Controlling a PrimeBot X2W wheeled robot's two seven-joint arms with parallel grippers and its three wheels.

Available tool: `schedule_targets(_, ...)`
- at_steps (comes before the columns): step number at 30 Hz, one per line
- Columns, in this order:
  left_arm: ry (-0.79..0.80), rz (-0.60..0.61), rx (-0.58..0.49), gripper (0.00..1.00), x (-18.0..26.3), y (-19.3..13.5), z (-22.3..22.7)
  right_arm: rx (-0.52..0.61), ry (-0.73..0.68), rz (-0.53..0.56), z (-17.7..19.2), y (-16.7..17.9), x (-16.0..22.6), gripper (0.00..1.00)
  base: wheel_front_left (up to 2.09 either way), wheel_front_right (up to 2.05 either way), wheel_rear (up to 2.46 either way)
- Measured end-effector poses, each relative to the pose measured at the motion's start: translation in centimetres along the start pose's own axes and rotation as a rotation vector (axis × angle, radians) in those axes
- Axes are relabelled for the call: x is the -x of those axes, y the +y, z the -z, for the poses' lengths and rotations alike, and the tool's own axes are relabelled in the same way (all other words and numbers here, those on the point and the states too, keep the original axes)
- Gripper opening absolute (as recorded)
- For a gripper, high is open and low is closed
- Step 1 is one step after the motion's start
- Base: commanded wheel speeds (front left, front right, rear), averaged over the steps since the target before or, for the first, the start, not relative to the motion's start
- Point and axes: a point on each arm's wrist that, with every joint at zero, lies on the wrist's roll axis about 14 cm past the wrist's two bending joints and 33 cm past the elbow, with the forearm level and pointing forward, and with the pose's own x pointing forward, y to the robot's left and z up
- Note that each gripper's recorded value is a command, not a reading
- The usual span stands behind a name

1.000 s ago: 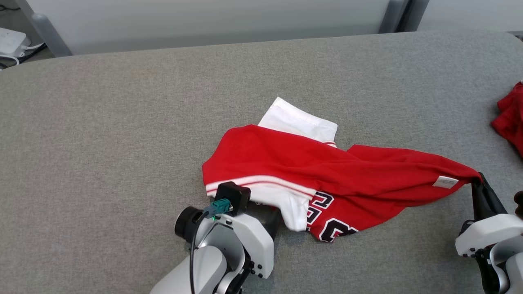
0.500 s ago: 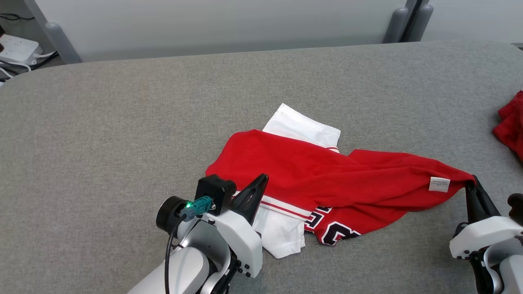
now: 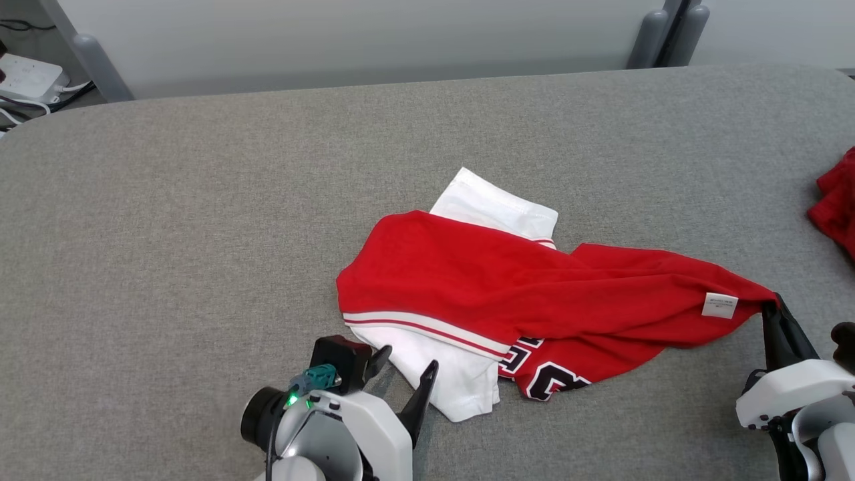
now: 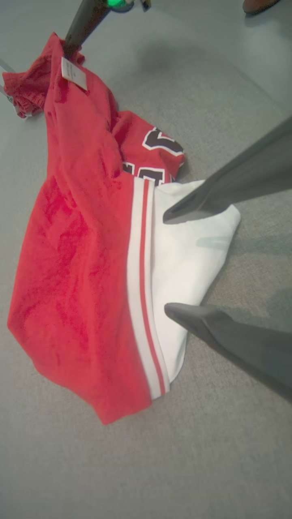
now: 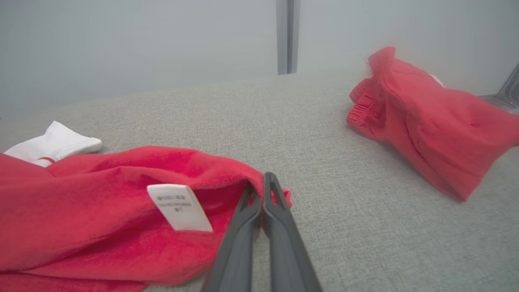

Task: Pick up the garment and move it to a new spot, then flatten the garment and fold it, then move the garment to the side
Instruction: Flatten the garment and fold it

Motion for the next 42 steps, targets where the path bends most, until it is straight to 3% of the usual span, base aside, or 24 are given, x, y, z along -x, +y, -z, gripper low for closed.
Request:
schedule_targets(10,0.204,-0.029,0.057,1.00,0.1,0.5,5.3,0.004,0.002,-0.003,0.1,0.0,-0.3,0.00,0.00,0.00,0.00)
schedule_targets(20,0.208,0.024,0.091,1.00,-1.6,-1.1,5.7,0.023,0.014,0.014,0.4,-1.0,-0.4,0.00,0.00,0.00,0.00)
schedule_targets(21,0.199,0.032,0.090,0.89,-1.8,-1.2,5.5,0.024,0.016,0.015,0.4,-1.1,-0.4,0.00,0.00,0.00,0.00)
schedule_targets(22,0.194,0.032,0.089,0.46,-1.9,-1.2,5.5,0.026,0.017,0.016,0.5,-1.1,-0.4,0.00,0.00,0.00,0.00)
schedule_targets(23,0.192,0.029,0.091,0.16,-2.0,-1.1,5.5,0.026,0.018,0.017,0.5,-1.2,-0.4,0.00,0.00,0.00,0.00)
schedule_targets(24,0.195,0.038,0.092,0.00,-2.0,-1.3,5.6,0.027,0.018,0.016,0.5,-1.2,-0.4,0.00,0.00,0.00,0.00)
schedule_targets(30,0.124,0.073,0.118,0.00,-2.3,-2.0,3.8,0.031,0.006,0.008,0.1,-0.9,-0.6,0.00,0.00,0.00,0.00)
schedule_targets(36,-0.231,0.036,0.191,0.00,-0.9,0.6,-5.5,0.045,-0.120,-0.048,-4.1,0.7,-1.5,0.00,0.00,0.00,0.00)
schedule_targets(42,-0.478,-0.009,0.127,0.00,3.3,4.0,-13.1,0.084,-0.305,-0.151,-10.8,3.6,-2.0,0.00,0.00,0.00,0.00)
